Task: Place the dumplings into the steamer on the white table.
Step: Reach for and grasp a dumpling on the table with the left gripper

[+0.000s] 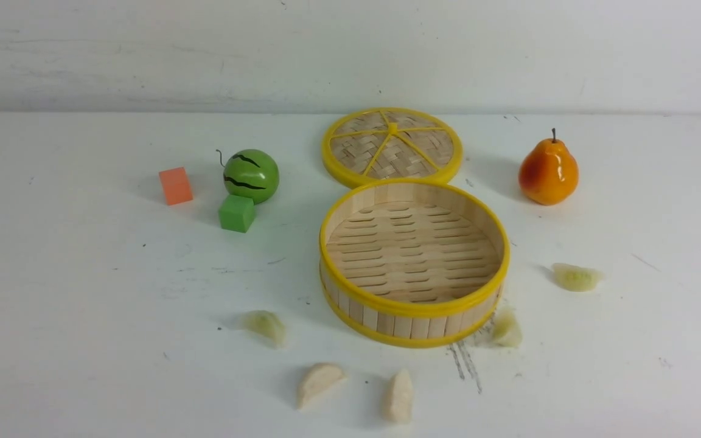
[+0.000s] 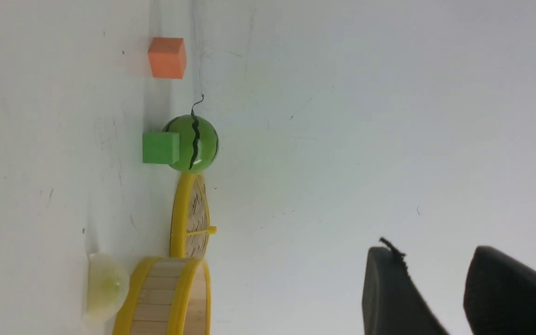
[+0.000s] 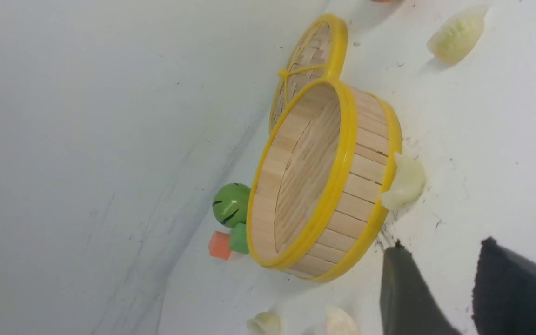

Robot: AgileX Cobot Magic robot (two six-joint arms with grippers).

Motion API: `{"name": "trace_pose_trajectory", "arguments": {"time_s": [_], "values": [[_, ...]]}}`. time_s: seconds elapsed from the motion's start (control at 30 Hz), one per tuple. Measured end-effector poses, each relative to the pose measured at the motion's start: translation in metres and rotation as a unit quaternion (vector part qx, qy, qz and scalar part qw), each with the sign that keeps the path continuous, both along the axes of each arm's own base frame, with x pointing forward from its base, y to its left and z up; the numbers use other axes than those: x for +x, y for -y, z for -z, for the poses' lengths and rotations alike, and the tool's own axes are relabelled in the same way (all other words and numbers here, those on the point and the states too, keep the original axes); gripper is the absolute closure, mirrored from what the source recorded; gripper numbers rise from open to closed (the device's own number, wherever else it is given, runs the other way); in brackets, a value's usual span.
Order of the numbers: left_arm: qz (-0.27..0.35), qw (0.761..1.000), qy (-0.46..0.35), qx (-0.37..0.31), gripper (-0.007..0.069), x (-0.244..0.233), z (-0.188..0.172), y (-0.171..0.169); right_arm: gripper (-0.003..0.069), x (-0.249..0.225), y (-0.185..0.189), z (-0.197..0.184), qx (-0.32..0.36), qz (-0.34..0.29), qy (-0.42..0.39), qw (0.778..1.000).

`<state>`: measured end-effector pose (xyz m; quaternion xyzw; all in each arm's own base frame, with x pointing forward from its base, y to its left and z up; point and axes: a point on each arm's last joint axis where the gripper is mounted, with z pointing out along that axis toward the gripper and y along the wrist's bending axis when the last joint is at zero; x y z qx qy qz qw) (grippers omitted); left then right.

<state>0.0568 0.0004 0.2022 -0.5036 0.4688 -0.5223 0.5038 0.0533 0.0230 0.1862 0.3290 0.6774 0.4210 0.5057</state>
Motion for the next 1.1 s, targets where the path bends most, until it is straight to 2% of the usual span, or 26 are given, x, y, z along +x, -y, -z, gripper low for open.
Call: {"name": "trace_pose_trajectory", "arguments": {"time_s": [0.13, 0.23, 0.3, 0.37, 0.4, 0.47, 0.5, 0.53, 0.57, 0.6, 0.7, 0.8, 0.93, 1.03, 1.07, 1.1], "values": [[0.017, 0.999, 0.007, 0.028, 0.0388, -0.002, -0.012, 0.003, 0.0496, -0.002, -0.001, -0.017, -0.059, -0.009, 0.04, 0.997], [0.043, 0.983, 0.029, 0.179, 0.0401, -0.011, -0.046, 0.011, 0.0592, -0.006, -0.002, -0.045, -0.109, -0.02, 0.085, 0.99], [0.066, 0.948, 0.025, 0.309, 0.0453, -0.017, -0.069, 0.016, 0.0658, -0.004, -0.003, -0.064, -0.14, -0.027, 0.089, 0.986], [0.082, 0.927, 0.01, 0.367, 0.0492, -0.018, -0.078, 0.019, 0.0672, 0.001, -0.003, -0.073, -0.159, -0.032, 0.082, 0.983], [0.109, 0.895, -0.023, 0.433, 0.0557, -0.014, -0.09, 0.021, 0.0678, 0.01, -0.003, -0.085, -0.195, -0.04, 0.068, 0.978], [0.164, 0.846, -0.092, 0.499, 0.064, 0.0, -0.105, 0.022, 0.0679, 0.03, -0.003, -0.105, -0.261, -0.067, 0.042, 0.962], [0.17, 0.841, -0.099, 0.504, 0.0639, 0.002, -0.106, 0.022, 0.0679, 0.032, -0.003, -0.11, -0.268, -0.069, 0.044, 0.96], [0.211, 0.809, -0.149, 0.528, 0.0639, 0.013, -0.112, 0.021, 0.0679, 0.05, -0.004, -0.119, -0.311, -0.105, 0.018, 0.944], [0.237, 0.791, -0.178, 0.536, 0.0639, 0.022, -0.116, 0.021, 0.0679, 0.059, -0.005, -0.125, -0.333, -0.126, 0.007, 0.934], [0.275, 0.762, -0.214, 0.545, 0.0639, 0.032, -0.118, 0.021, 0.0679, 0.074, -0.008, -0.132, -0.363, -0.167, -0.012, 0.917], [0.326, 0.716, -0.248, 0.566, 0.0639, 0.05, -0.122, 0.023, 0.0679, 0.093, -0.014, -0.138, -0.392, -0.23, -0.037, 0.89], [0.394, 0.645, -0.259, 0.602, 0.0639, 0.078, -0.131, 0.037, 0.0677, 0.12, -0.033, -0.135, -0.417, -0.341, -0.076, 0.839], [0.441, 0.574, -0.268, 0.635, 0.0627, 0.112, -0.132, 0.063, 0.0674, 0.13, -0.056, -0.124, -0.433, -0.422, -0.093, 0.791], [0.456, 0.537, -0.278, 0.653, 0.0577, 0.135, -0.126, 0.082, 0.0675, 0.13, -0.063, -0.119, -0.441, -0.445, -0.095, 0.774], [0.462, 0.528, -0.288, 0.652, 0.053, 0.149, -0.119, 0.093, 0.0675, 0.129, -0.064, -0.119, -0.442, -0.449, -0.095, 0.77], [0.463, 0.528, -0.287, 0.652, 0.0507, 0.155, -0.118, 0.099, 0.0675, 0.129, -0.064, -0.119, -0.443, -0.45, -0.095, 0.77]]}}
